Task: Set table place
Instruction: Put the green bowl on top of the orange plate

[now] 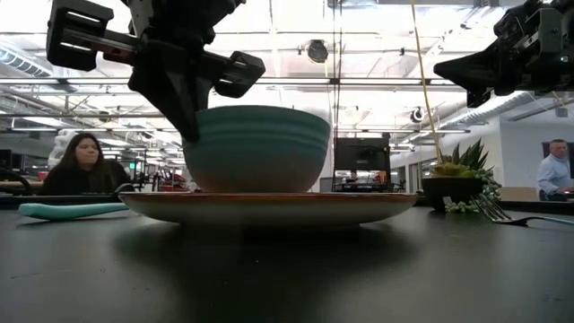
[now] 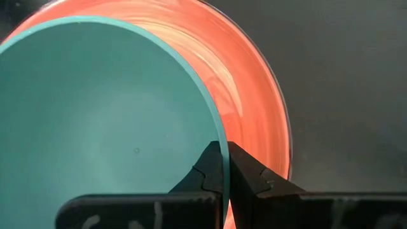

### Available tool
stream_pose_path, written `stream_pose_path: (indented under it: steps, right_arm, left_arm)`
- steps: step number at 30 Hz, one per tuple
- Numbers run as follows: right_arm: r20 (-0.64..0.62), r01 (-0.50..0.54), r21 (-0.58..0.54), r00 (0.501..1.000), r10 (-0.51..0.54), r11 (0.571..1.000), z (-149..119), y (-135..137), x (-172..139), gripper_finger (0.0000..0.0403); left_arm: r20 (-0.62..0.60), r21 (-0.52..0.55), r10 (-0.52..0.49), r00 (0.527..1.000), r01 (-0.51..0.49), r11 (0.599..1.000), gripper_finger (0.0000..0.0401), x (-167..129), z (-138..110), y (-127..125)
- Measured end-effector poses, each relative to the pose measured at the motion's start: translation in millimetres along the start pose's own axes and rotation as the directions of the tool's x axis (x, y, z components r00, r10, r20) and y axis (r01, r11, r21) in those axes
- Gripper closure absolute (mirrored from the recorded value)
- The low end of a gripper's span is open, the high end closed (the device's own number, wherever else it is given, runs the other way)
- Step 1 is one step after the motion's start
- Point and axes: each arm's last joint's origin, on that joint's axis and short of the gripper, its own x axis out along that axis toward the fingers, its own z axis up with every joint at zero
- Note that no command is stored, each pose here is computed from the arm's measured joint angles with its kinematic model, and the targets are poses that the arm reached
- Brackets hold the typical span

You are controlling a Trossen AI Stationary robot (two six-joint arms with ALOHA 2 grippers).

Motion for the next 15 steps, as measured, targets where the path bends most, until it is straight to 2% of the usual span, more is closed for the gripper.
stream_pose_path:
  steps: [15]
  right_arm:
    - [-0.002,0.0,0.0,1.0,0.0,1.0,-0.2,0.0,0.2,0.0403]
  left_arm:
    - [-0.034,-0.018,0.025,0.999,-0.025,1.0,0.0396,16.9,-0.8,2.9]
